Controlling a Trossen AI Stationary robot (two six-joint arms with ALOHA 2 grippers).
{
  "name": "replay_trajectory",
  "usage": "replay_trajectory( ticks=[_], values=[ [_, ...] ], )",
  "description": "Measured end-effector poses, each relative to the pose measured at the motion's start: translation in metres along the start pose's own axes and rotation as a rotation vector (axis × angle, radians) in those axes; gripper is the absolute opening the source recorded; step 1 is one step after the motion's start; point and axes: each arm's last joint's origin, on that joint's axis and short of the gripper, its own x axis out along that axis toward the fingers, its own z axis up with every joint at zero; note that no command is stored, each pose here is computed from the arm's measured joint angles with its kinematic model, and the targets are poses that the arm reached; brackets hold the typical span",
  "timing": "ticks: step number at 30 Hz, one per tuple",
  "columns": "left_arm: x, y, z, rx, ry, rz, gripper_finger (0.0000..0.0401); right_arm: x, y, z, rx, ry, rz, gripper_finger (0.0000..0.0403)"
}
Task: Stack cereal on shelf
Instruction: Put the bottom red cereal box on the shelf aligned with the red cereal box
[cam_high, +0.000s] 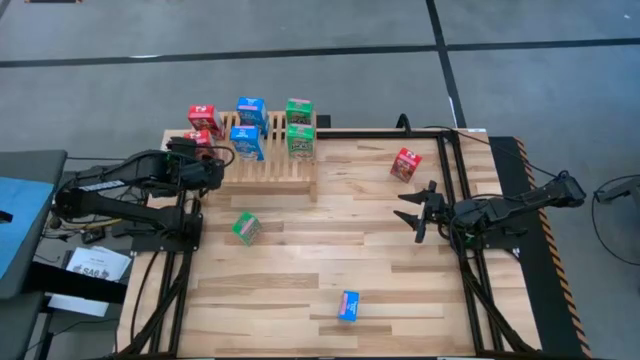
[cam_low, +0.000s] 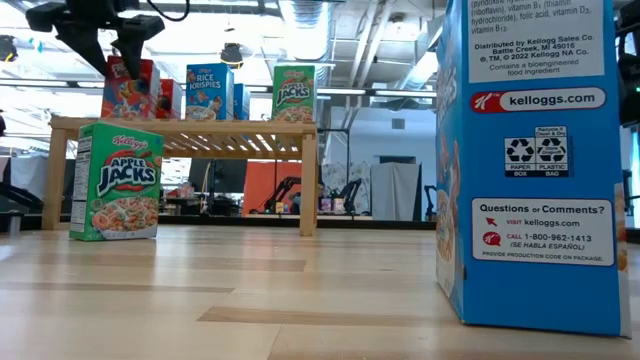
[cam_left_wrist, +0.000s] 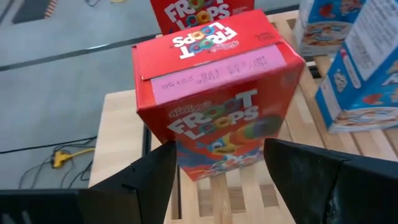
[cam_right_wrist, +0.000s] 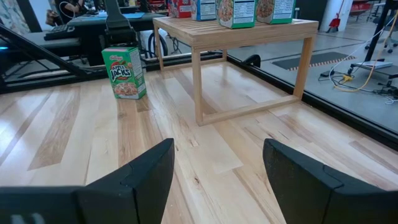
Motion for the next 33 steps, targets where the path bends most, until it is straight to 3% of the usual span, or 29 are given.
replay_trajectory(
  ticks=[9, 20, 33],
  values=[
    [0.005, -0.005, 0.001, 0.029, 0.001, 0.037, 0.0233, 0.000, 0.000, 0.000, 0.000, 0.001, 0.000, 0.0272],
    [-0.008, 0.005, -0.002, 0.018, 0.028, -0.083, 0.0233, 0.000, 0.000, 0.000, 0.000, 0.000, 0.000, 0.0272],
    [-0.013, -0.002, -0.036, -0.056, -0.057, -0.138, 0.0233, 0.000, 0.000, 0.000, 0.000, 0.000, 0.000, 0.0272]
  ],
)
